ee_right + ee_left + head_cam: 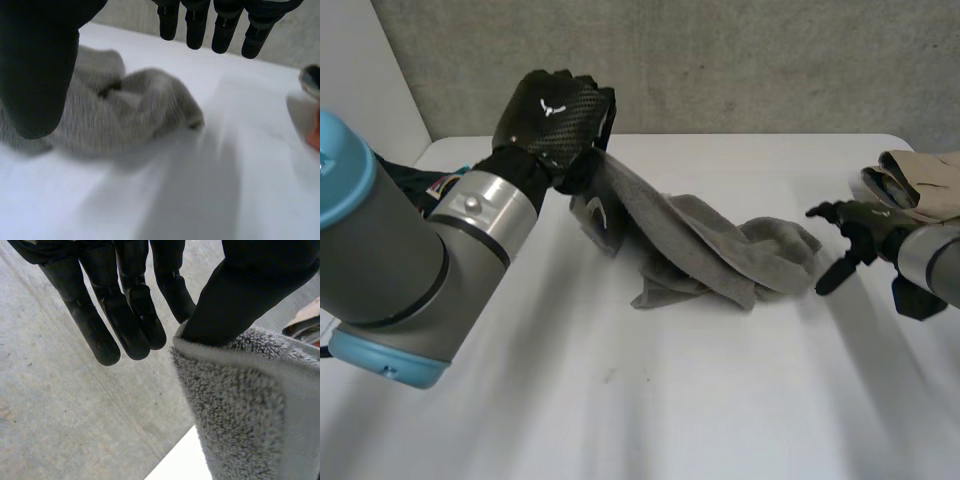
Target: Fold the laundry.
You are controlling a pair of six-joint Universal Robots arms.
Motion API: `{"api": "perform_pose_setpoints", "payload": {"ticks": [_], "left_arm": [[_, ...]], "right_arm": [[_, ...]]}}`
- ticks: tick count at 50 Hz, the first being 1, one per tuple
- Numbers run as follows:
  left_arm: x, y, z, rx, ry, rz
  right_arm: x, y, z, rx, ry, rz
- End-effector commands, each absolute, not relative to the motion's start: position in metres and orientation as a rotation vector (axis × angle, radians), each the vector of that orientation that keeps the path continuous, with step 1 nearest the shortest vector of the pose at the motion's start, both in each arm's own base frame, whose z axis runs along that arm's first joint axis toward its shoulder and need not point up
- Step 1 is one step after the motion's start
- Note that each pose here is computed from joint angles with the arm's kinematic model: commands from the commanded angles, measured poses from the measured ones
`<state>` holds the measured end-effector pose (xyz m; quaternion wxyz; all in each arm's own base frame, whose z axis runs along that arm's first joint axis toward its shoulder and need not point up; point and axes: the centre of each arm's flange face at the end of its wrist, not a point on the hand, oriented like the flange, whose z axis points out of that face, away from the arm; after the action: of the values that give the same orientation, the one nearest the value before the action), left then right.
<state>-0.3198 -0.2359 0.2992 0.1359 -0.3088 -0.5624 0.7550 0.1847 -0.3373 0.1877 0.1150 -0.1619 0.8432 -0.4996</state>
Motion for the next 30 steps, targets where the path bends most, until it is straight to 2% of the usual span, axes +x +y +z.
{"api": "perform_pose_setpoints", "payload": {"ticks": [1, 8, 12, 14, 19, 24, 30], "left_arm": [[-0.323, -0.238, 0.317, -0.879, -1.592, 2.213], [-0.328, -0.234, 0.331, -0.871, -1.541, 2.234], [-0.326, -0.231, 0.337, -0.869, -1.528, 2.243], [-0.325, -0.229, 0.341, -0.865, -1.52, 2.249], [-0.319, -0.226, 0.351, -0.844, -1.504, 2.279], [-0.306, -0.223, 0.37, -0.809, -1.476, 2.34], [-0.269, -0.237, 0.395, -0.735, -1.497, 2.465]], "right_arm": [[0.182, -0.324, 0.163, -0.546, 2.496, -1.452], [0.193, -0.326, 0.152, -0.598, 2.393, -1.604], [0.219, -0.326, 0.141, -0.673, 2.31, -1.636], [0.237, -0.331, 0.132, -0.711, 2.261, -1.668], [0.248, -0.352, 0.133, -0.691, 2.231, -1.849], [0.239, -0.369, 0.16, -0.683, 2.256, -2.087], [0.223, -0.351, 0.248, -1.042, 2.128, -2.381]]}}
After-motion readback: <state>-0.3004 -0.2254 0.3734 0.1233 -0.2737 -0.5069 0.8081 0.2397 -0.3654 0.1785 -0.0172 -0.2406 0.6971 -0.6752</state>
